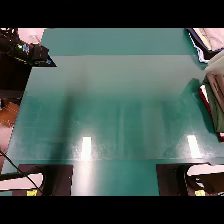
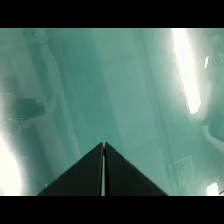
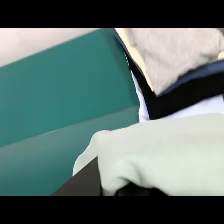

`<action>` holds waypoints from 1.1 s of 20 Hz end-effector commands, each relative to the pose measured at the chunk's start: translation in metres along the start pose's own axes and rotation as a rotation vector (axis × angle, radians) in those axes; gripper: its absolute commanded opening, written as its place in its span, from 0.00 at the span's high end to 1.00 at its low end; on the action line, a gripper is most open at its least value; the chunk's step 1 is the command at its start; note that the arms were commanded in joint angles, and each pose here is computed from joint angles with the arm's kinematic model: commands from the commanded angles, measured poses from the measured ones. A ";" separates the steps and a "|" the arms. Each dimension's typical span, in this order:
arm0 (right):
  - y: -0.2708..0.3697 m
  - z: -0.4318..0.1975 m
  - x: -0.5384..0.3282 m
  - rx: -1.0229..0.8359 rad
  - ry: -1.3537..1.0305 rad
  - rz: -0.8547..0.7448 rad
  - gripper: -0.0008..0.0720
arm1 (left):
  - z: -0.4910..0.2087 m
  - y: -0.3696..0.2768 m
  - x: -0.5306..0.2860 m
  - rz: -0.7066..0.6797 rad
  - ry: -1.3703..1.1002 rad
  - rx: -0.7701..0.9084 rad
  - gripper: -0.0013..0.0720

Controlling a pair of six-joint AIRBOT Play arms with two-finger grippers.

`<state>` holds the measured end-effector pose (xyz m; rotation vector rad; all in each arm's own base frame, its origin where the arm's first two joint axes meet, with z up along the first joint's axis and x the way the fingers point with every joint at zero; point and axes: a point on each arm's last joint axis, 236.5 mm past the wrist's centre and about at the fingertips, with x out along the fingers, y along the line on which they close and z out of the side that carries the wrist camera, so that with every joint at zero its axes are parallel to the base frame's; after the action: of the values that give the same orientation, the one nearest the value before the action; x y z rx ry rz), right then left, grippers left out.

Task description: Fold the shirts.

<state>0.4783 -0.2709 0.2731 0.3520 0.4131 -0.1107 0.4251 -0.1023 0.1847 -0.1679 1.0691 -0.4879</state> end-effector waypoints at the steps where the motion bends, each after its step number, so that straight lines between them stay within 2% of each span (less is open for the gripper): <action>1: 0.006 0.014 -0.032 -0.009 -0.059 -0.029 0.98 | 0.001 0.001 0.000 0.002 -0.003 0.005 0.95; 7: -0.009 -0.036 -0.073 0.018 0.114 -0.088 0.97 | 0.001 0.000 0.000 0.001 -0.003 0.036 0.95; 10: -0.043 -0.083 -0.097 0.074 0.266 -0.239 0.97 | 0.001 0.001 0.000 0.002 -0.002 0.036 0.95; 15: -0.112 -0.171 -0.160 0.193 0.527 -0.606 0.96 | 0.000 0.000 0.000 0.001 -0.002 0.060 0.95; 16: -0.123 -0.184 -0.172 0.203 0.556 -0.661 0.84 | 0.000 0.000 0.000 0.001 -0.002 0.061 0.95; 18: -0.135 -0.204 -0.189 0.241 0.580 -0.707 0.26 | 0.001 0.000 0.000 0.001 -0.002 0.061 0.95; 19: -0.138 -0.212 -0.195 0.269 0.584 -0.714 0.23 | 0.001 0.000 0.000 0.001 -0.003 0.062 0.95; 22: -0.139 -0.217 -0.208 0.374 0.517 -0.717 0.23 | 0.001 0.000 0.000 0.002 -0.004 0.062 0.95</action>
<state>0.2069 -0.3156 0.1353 0.5129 1.0476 -0.7451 0.4256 -0.1022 0.1849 -0.1154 1.0513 -0.5181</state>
